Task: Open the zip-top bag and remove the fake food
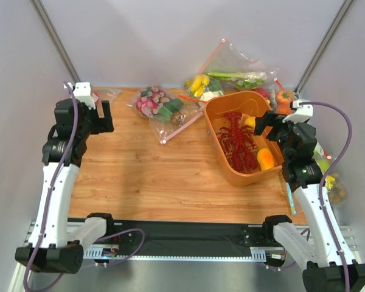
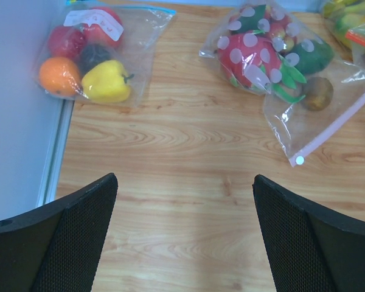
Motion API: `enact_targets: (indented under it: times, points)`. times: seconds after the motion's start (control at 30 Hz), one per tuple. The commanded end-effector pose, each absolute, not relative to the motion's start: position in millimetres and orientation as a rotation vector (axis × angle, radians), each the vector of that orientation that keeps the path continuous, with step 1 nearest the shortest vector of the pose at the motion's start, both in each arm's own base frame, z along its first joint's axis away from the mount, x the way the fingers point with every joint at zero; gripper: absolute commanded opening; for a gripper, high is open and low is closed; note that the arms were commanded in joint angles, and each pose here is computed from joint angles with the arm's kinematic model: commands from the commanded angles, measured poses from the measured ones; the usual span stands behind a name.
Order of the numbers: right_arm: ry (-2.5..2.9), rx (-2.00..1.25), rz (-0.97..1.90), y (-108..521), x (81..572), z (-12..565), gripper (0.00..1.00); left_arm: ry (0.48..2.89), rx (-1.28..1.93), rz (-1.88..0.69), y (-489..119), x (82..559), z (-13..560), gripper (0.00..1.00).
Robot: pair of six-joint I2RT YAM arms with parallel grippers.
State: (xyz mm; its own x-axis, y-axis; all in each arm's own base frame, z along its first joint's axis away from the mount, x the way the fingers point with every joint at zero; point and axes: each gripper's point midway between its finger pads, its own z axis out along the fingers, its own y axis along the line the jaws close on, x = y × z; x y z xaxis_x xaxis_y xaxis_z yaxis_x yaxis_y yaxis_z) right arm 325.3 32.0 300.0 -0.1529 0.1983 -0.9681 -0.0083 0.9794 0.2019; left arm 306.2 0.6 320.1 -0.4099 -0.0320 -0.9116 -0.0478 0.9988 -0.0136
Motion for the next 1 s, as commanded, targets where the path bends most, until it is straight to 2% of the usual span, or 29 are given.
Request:
enact_targets:
  times: [0.0,0.1,0.13,0.27,0.47,0.5,0.6,0.73,0.97]
  points:
    - [1.667,0.15,0.203,33,320,319,1.0,1.972,-0.034,0.053,8,353,311,0.99]
    - [1.688,0.149,0.226,36,322,316,1.0,2.011,-0.081,0.081,22,379,303,0.98]
    - [1.694,0.146,0.242,39,321,315,1.0,2.065,-0.09,0.098,25,395,283,0.96]
    - [1.71,0.116,0.272,45,313,313,1.0,2.077,-0.097,0.229,46,433,270,0.9]
    - [1.703,0.116,0.26,42,304,309,1.0,2.05,-0.138,0.389,72,481,246,0.9]
    - [1.704,0.115,0.263,43,304,309,1.0,2.024,-0.146,0.414,76,483,258,0.9]
    - [1.711,0.103,0.277,46,304,309,1.0,2.112,-0.102,0.514,88,512,224,0.9]
    - [1.727,0.109,0.263,44,306,304,1.0,2.178,-0.027,0.627,101,534,197,0.9]
    - [1.768,0.098,0.263,47,314,292,1.0,2.241,-0.071,0.661,125,548,161,0.9]
